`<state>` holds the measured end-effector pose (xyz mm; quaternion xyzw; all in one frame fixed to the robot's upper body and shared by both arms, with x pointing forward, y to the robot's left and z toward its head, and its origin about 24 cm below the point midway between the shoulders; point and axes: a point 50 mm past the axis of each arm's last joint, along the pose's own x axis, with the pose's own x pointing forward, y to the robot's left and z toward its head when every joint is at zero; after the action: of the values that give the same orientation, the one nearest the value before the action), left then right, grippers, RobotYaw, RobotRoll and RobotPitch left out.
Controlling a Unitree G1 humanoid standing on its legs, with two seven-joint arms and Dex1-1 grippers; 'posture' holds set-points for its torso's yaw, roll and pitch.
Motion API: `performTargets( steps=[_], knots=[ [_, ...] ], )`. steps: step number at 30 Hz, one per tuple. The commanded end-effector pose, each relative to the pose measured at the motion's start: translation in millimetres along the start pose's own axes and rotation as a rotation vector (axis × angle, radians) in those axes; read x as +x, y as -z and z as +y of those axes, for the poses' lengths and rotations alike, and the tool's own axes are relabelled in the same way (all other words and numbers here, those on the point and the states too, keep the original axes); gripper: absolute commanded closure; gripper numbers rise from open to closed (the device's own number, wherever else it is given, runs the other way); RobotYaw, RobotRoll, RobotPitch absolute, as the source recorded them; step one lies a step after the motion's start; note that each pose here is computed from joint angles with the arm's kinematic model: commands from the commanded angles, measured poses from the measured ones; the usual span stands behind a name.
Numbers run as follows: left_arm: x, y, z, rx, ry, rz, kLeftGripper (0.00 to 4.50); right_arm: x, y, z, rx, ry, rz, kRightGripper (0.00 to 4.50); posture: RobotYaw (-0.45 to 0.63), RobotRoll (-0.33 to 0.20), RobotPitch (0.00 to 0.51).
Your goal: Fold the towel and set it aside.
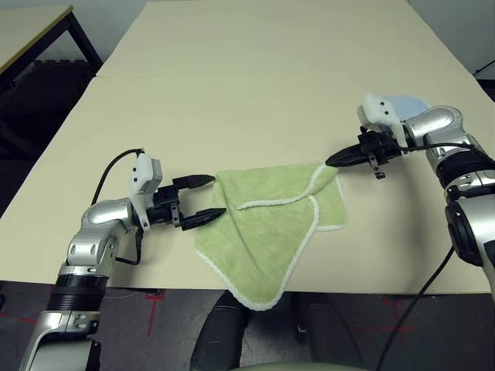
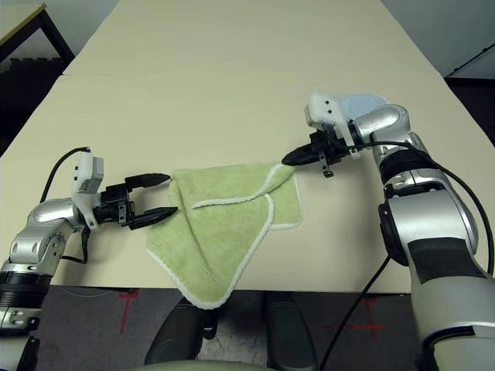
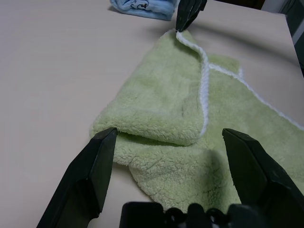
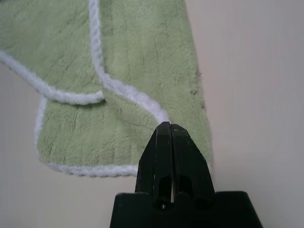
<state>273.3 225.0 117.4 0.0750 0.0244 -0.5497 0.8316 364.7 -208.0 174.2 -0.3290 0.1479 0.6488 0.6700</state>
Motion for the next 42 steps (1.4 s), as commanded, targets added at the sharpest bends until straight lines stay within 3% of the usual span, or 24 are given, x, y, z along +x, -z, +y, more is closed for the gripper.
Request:
performTargets(
  steps=[1, 5, 8, 18, 19, 21, 23, 33, 38, 42],
  knots=[
    [-0.2, 3.9, -1.9, -0.005, 0.018, 0.031, 0.0, -2.6, 0.4, 1.5, -0.033, -0.014, 0.028, 4.46, 0.08, 0.0, 0.148],
    [-0.6, 3.8, -1.7, -0.004, 0.016, 0.033, 0.0, -1.2, -1.7, 0.6, -0.052, -0.031, 0.05, 4.46, 0.08, 0.0, 0.149],
    [-1.3, 4.2, -1.9, -0.003, 0.014, 0.036, 0.0, 0.1, -1.8, 0.6, -0.059, -0.049, 0.078, 3.76, 0.08, 0.0, 0.149],
    [-0.8, 5.0, -2.3, -0.004, 0.012, 0.037, 0.0, 1.6, -3.9, -0.3, -0.076, -0.07, 0.107, 0.17, 0.08, 0.0, 0.15],
    [-0.7, 5.1, -2.3, -0.004, 0.012, 0.036, 0.0, 1.7, -4.3, -0.5, -0.079, -0.072, 0.109, 0.03, 0.08, 0.0, 0.15],
    [-0.3, 5.4, -2.2, -0.005, 0.012, 0.036, 0.0, 2.3, -5.8, -0.9, -0.093, -0.073, 0.107, 0.11, 0.08, 0.0, 0.15],
    [0.0, 5.5, -2.1, -0.004, 0.012, 0.035, 0.0, 3.0, -8.7, -1.9, -0.108, -0.065, 0.084, 0.55, 0.08, 0.0, 0.148],
    [3.2, 6.8, -0.3, -0.004, 0.015, 0.032, 0.0, -0.6, -11.9, -2.7, -0.125, -0.055, 0.071, 4.35, 0.07, 0.0, 0.145],
    [3.9, 8.4, -0.5, -0.013, 0.018, 0.035, 0.0, -1.8, -12.5, -2.8, -0.132, -0.053, 0.069, 4.43, 0.06, 0.0, 0.136],
    [1.2, 11.6, -1.4, -0.028, 0.013, 0.05, 0.0, -4.9, -21.8, -8.8, -0.104, 0.021, -0.063, 4.43, 0.06, 0.0, 0.129]
  ],
)
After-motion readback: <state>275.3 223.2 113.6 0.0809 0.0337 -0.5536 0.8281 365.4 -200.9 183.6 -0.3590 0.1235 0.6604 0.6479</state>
